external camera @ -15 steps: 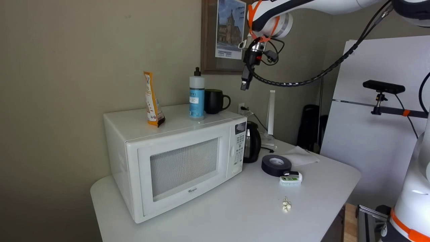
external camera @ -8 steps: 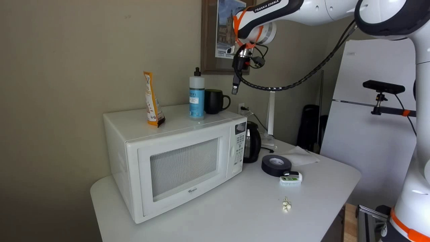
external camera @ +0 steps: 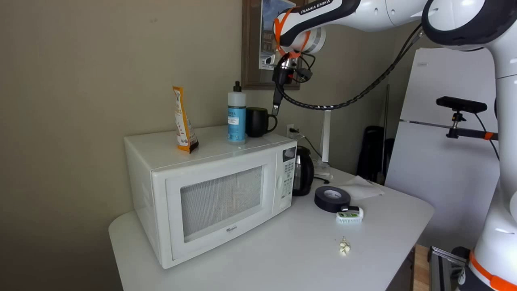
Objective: Put the black mug on the table.
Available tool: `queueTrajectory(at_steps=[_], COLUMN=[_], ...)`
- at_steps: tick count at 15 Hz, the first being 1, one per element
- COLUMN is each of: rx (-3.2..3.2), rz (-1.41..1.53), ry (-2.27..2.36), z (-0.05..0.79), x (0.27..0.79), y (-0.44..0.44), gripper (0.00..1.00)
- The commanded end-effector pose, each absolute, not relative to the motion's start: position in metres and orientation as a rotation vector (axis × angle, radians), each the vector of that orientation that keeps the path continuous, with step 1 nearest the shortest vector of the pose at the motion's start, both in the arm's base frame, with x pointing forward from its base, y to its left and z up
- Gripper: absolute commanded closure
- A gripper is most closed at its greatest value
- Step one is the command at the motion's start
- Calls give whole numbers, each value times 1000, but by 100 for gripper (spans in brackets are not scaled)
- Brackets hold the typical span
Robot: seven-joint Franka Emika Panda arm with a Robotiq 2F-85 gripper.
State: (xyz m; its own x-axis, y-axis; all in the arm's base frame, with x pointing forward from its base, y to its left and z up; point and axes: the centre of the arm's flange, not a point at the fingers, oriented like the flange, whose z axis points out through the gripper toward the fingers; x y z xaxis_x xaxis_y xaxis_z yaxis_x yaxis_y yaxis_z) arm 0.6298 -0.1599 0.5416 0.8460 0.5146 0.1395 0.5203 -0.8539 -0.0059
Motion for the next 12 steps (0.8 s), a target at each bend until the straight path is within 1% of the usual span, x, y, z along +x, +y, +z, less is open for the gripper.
queueTrajectory(at_steps=[1,3,4,5,6,7,8,9,10,12], rx=[-2972,-2969,-2969,-2969,-2971,-2975,-2981,-2983,-2987,-2988], rz=[-203,-201,-199,-195,-193,-194,-194,-197,-200,-201], ry=[-852,-842,-839,-841,-843,-841,-838,-835,-832,-830], z=[537,536,535,534,533,532,531,530,530,530], x=[639,643,644,645,645,646,648,650,652,655], y=[-158,-158,-158,-157,-157,-157,-157,-157,-157,-155], gripper=[25,29,35,36,46,45,49,56,51,53])
